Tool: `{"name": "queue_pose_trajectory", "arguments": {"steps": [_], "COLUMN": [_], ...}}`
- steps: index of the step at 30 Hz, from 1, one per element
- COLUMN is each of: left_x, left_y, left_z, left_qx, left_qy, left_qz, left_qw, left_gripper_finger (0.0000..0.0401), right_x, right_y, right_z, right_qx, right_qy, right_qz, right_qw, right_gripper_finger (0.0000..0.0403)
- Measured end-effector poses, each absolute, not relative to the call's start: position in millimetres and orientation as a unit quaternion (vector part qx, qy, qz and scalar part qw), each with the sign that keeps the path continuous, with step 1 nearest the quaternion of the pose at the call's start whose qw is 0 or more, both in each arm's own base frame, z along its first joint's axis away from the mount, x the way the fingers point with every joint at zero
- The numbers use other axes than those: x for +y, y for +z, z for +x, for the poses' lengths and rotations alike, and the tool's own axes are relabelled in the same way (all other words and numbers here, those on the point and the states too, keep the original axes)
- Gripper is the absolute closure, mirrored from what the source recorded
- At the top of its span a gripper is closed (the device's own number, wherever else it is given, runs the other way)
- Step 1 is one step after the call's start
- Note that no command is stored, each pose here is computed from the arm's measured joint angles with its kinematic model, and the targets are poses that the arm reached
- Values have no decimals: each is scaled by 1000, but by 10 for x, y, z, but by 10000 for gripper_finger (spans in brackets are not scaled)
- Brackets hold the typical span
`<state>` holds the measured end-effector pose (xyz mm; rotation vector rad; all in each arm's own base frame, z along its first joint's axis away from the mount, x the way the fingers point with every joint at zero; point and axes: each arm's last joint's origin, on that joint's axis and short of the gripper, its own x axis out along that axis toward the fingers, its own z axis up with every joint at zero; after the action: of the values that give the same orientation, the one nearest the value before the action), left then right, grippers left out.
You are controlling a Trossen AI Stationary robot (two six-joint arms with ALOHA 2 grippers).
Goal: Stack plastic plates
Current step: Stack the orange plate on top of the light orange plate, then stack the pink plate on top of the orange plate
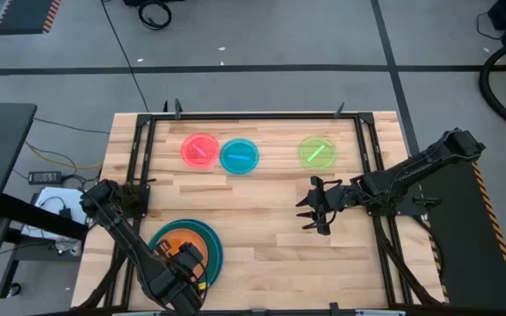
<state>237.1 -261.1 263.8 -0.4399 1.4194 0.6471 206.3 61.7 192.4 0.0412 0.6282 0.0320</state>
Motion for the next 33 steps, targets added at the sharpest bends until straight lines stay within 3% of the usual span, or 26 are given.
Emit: {"name": "queue_pose_trajectory", "arguments": {"steps": [5,10,18,26,33], "left_x": [-2615,-2614,-2566,-2341,-1953], "left_y": [2638,2638,2647,2707,2751], "left_z": [2375,2379,2437,2667,2951], "left_qx": [633,627,564,426,391], "left_qy": [290,291,309,328,358], "left_qz": [-201,-199,-174,-39,93], "left_qw": [689,695,746,842,843], "left_gripper_finger": [311,304,303,303,304], "right_x": [617,617,618,618,620], "right_y": [1925,1924,1924,1925,1930], "right_z": [2063,2063,2063,2063,2067], "right_qx": [309,309,309,309,306], "right_qy": [16,16,16,16,19], "right_qz": [20,20,20,19,20], "right_qw": [951,951,951,951,952], "right_gripper_finger": [250,250,250,250,250]}}
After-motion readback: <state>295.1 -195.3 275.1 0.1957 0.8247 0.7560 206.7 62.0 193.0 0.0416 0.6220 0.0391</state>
